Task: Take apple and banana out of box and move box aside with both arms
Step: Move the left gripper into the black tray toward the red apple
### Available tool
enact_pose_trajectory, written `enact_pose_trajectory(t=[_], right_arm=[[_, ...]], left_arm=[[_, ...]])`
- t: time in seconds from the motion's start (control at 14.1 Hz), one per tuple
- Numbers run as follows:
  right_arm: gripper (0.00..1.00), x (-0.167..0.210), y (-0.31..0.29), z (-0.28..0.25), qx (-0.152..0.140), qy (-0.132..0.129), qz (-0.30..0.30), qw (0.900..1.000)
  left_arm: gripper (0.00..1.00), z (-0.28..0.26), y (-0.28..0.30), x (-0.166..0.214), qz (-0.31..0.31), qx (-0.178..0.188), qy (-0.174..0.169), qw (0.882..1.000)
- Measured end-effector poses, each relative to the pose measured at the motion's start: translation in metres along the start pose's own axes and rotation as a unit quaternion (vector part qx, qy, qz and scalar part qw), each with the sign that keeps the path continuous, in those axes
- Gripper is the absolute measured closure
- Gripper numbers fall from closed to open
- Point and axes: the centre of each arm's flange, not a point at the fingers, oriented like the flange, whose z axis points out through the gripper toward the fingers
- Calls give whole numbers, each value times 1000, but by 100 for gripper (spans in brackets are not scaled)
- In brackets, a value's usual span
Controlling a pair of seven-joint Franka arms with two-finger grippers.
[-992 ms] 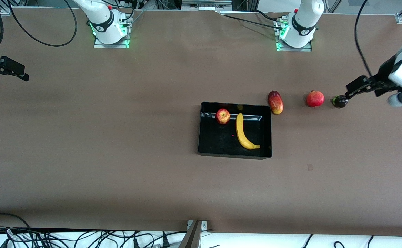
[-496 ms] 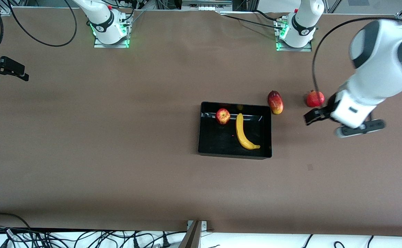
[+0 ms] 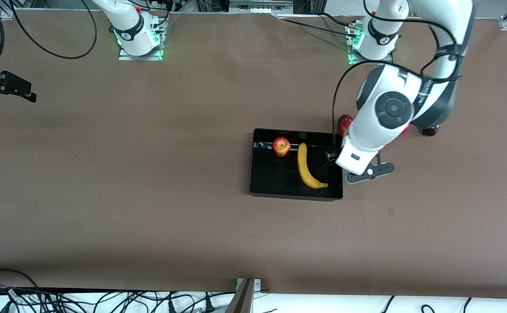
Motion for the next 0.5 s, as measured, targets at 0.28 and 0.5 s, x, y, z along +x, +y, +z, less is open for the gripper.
enact_pose_trajectory(t=[0.28,0.5], right_arm=[[0,0,0,0,0,0,0,1000],[0,0,0,0,0,0,0,1000]], left_arm=[[0,48,39,-28,20,18,-18,999],[0,81,72,-56,36,25,-22,999]])
